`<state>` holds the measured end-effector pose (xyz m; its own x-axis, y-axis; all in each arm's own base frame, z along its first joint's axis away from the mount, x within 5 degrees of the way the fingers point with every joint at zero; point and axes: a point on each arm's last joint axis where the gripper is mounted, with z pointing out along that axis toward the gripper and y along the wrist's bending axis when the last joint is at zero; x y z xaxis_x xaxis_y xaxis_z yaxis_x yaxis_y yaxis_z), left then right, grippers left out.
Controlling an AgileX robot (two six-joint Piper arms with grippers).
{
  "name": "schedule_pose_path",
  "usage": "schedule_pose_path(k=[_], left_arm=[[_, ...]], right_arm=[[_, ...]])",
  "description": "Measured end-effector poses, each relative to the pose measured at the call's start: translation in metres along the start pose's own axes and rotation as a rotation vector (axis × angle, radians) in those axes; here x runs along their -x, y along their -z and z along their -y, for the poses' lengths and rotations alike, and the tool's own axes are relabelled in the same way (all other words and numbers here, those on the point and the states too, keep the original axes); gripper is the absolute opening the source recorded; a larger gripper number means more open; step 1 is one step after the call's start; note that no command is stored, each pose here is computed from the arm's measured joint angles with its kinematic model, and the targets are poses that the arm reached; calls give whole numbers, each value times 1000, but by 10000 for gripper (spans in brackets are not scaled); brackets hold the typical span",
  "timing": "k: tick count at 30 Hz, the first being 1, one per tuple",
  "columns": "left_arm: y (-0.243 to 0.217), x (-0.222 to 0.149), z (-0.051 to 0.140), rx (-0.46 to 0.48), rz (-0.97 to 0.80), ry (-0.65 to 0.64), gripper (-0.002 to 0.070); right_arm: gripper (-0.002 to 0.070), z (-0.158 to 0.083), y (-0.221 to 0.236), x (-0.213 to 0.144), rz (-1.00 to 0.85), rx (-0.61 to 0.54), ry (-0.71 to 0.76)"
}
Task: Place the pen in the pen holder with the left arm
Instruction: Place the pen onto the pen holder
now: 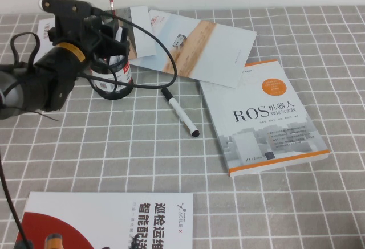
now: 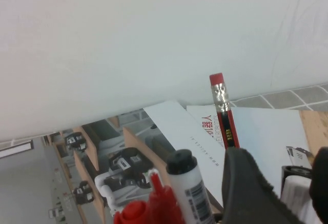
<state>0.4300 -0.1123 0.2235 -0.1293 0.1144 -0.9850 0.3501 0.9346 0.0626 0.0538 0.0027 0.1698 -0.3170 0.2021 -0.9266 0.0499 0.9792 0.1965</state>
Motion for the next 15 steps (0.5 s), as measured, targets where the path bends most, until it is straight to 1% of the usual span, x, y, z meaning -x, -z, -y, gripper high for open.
schedule_pose_path(k=[5,7,9,12,14,15], left_arm=[[7,9,-2,15,-43,17,255],[15,17,-3,31,-93,42,238],[26,28,-3,45,-130,56,193],[52,47,3,50,-147,62,76],[75,58,8,45,-139,62,31],[85,62,11,41,-131,62,22]], right_arm=[[-15,0,0,0,0,0,0],[-15,0,0,0,0,0,0],[-15,0,0,0,0,0,0],[-15,0,0,0,0,0,0],[-15,0,0,0,0,0,0],[-15,0,0,0,0,0,0]])
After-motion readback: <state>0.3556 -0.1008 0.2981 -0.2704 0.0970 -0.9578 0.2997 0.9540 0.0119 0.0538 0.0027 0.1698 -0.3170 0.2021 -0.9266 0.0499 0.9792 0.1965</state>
